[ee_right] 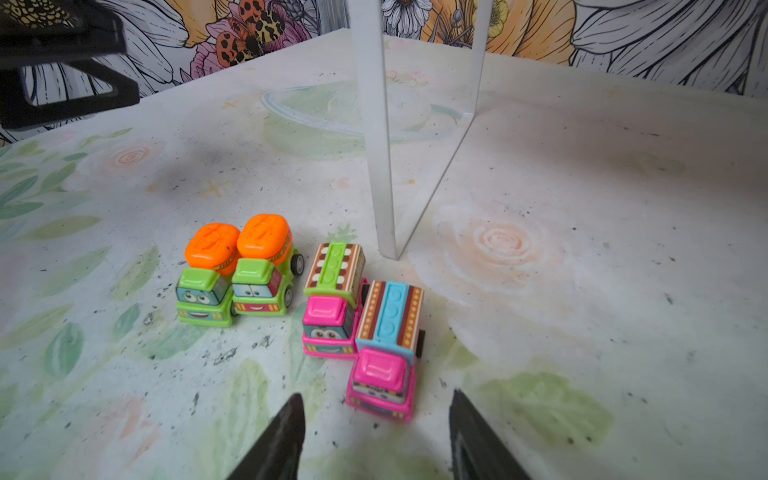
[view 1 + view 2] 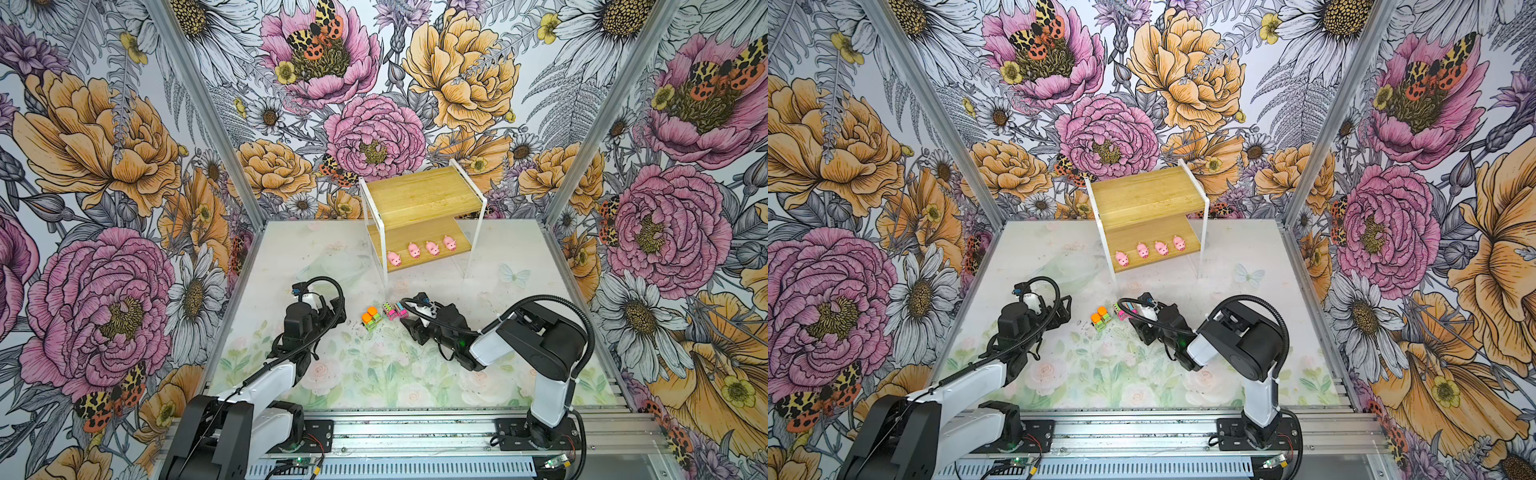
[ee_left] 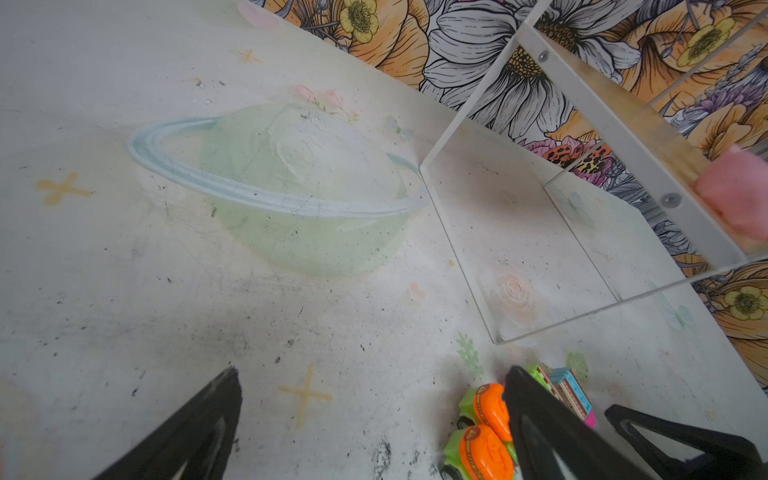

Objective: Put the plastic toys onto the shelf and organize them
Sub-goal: 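Lower the right gripper onto the pink truck with blue top and grasp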

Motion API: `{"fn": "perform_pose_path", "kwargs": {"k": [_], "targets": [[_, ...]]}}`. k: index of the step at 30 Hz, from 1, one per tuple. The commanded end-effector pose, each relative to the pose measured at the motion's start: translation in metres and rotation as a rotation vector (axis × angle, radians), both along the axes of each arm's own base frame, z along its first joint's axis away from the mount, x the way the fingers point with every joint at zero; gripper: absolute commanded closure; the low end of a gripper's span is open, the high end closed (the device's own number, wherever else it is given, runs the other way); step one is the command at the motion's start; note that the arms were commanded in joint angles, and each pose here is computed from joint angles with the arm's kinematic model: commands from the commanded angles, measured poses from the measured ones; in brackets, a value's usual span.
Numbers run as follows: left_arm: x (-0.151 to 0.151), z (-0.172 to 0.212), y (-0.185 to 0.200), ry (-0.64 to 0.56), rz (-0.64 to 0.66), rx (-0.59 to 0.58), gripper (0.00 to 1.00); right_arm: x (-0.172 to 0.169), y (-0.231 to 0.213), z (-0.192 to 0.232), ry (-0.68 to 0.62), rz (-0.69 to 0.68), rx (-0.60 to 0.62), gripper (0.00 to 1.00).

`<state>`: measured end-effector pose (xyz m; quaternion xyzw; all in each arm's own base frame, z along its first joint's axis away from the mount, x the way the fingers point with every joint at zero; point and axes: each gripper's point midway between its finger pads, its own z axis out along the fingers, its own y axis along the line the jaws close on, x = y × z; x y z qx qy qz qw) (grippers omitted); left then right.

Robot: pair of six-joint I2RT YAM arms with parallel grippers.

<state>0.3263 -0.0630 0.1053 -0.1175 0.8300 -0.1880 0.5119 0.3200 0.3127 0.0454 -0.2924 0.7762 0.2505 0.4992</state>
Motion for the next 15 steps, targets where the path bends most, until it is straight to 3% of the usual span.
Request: {"fn": "perform_pose_path", "kwargs": {"k": [1, 15], "targets": [[0.001, 0.003, 0.0, -0.012, -0.006, -0.015, 0.01, 0.013, 0.013, 0.017, -0.041, -0.005, 0.078, 0.44], [0.001, 0.003, 0.0, -0.01, -0.008, -0.014, 0.01, 0.026, 0.018, -0.003, -0.012, -0.024, 0.068, 0.5]]}}
